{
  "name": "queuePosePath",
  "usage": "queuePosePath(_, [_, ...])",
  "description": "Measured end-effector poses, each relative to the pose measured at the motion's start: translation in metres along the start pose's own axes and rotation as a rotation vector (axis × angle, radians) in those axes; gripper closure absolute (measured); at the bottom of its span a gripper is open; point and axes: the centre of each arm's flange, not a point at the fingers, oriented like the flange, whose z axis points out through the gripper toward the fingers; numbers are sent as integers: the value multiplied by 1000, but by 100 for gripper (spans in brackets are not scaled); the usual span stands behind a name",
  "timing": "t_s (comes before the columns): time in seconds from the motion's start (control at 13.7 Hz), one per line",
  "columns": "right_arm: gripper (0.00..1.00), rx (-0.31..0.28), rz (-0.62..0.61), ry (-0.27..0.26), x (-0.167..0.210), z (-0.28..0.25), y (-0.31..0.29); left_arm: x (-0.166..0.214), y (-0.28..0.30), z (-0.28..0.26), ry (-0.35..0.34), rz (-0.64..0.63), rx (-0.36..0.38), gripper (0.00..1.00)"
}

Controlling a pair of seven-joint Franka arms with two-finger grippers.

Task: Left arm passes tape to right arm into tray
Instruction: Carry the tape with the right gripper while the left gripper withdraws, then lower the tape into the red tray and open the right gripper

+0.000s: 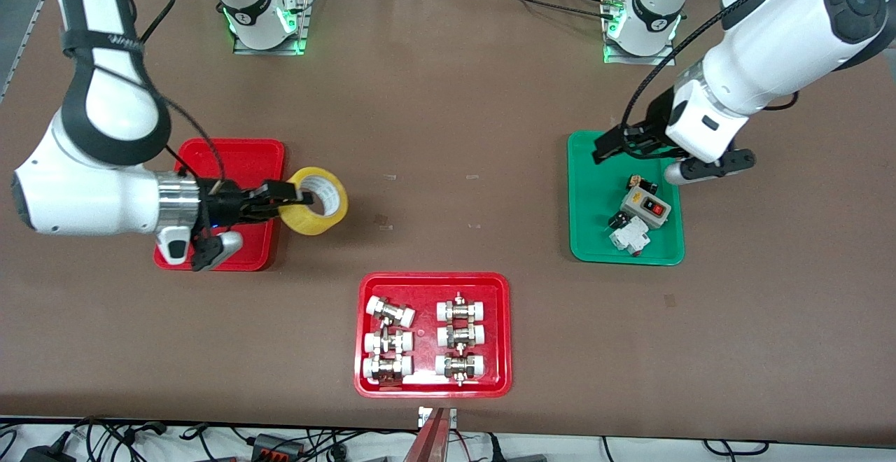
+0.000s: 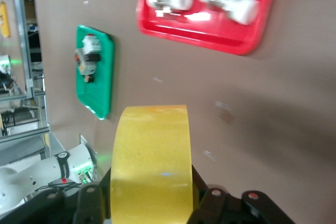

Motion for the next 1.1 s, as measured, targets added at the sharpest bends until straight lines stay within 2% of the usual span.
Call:
queuePosePath(0.29, [48, 20, 149, -9, -21, -15, 92, 5, -9, -1, 43, 78, 79, 0])
queuePosePath(0.51, [48, 46, 209, -2, -42, -25, 145, 11, -26, -5, 24, 158, 127, 0])
queuePosePath(0.73, [48, 86, 225, 8, -75, -33, 209, 26, -64, -30, -7, 221, 158, 0])
queuePosePath(1.1, [48, 200, 182, 14, -135, -16, 334, 28, -121, -87, 20, 310, 187, 0])
